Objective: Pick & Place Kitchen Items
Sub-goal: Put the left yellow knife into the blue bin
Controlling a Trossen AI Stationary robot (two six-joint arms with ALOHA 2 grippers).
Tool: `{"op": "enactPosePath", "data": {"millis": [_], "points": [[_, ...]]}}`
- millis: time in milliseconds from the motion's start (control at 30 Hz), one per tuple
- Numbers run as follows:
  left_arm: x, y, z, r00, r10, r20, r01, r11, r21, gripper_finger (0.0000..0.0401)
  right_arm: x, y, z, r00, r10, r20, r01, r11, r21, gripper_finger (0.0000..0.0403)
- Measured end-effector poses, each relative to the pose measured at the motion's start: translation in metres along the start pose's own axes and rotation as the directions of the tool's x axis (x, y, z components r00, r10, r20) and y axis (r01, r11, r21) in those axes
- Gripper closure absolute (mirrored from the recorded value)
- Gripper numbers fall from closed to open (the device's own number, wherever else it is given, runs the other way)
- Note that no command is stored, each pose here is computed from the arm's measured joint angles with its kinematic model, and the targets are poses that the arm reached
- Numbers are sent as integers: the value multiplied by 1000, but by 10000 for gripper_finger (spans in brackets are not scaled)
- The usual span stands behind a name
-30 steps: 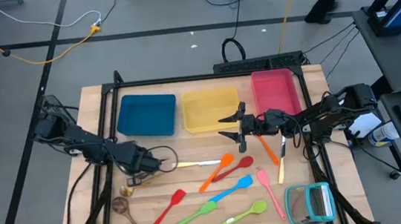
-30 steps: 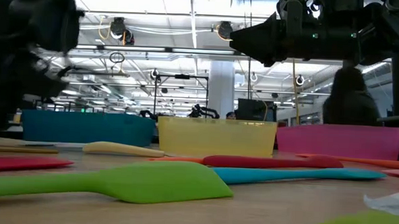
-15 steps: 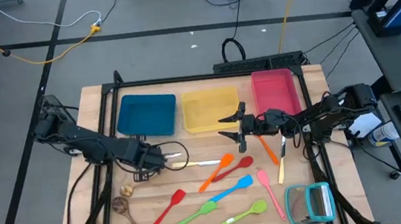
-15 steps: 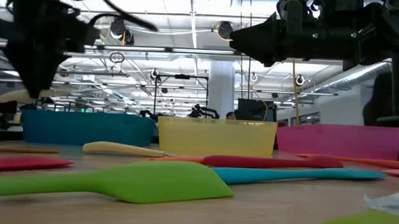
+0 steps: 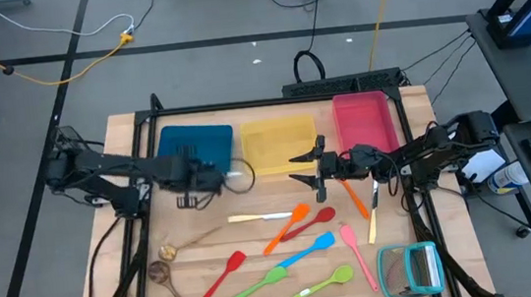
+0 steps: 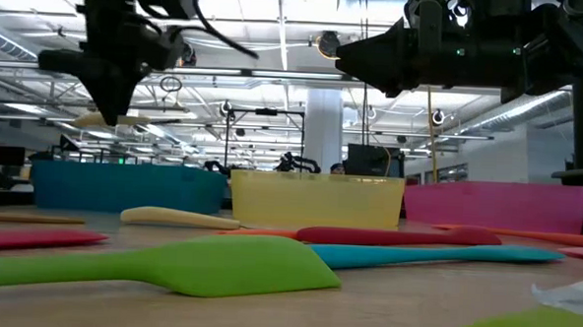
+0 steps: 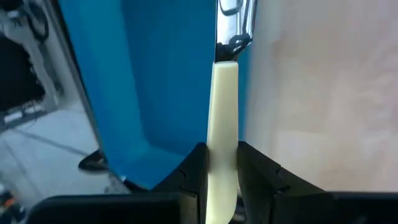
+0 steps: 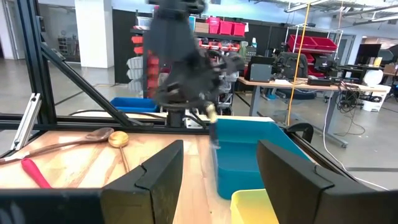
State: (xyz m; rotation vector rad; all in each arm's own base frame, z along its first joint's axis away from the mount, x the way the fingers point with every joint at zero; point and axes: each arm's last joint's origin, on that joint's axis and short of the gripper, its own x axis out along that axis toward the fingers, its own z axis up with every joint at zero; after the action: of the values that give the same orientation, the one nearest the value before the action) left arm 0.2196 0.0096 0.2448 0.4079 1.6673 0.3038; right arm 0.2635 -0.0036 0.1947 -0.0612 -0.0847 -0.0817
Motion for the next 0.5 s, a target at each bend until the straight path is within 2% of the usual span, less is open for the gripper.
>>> {"op": "enactPosePath", "data": {"millis": [267,367,500], "points": [[23,45,-6,997,-33,-63,29,998,-59,334,0,0,0,1000,0,0,0,1000,0,206],[31,58,-7,998,-35,-43,31,995,-90,334,0,0,0,1000,0,0,0,1000,0,206],[48,68,-9,997,-79,-12,78,995,-65,334,0,0,0,1000,0,-4,0,1000,0,206]]}}
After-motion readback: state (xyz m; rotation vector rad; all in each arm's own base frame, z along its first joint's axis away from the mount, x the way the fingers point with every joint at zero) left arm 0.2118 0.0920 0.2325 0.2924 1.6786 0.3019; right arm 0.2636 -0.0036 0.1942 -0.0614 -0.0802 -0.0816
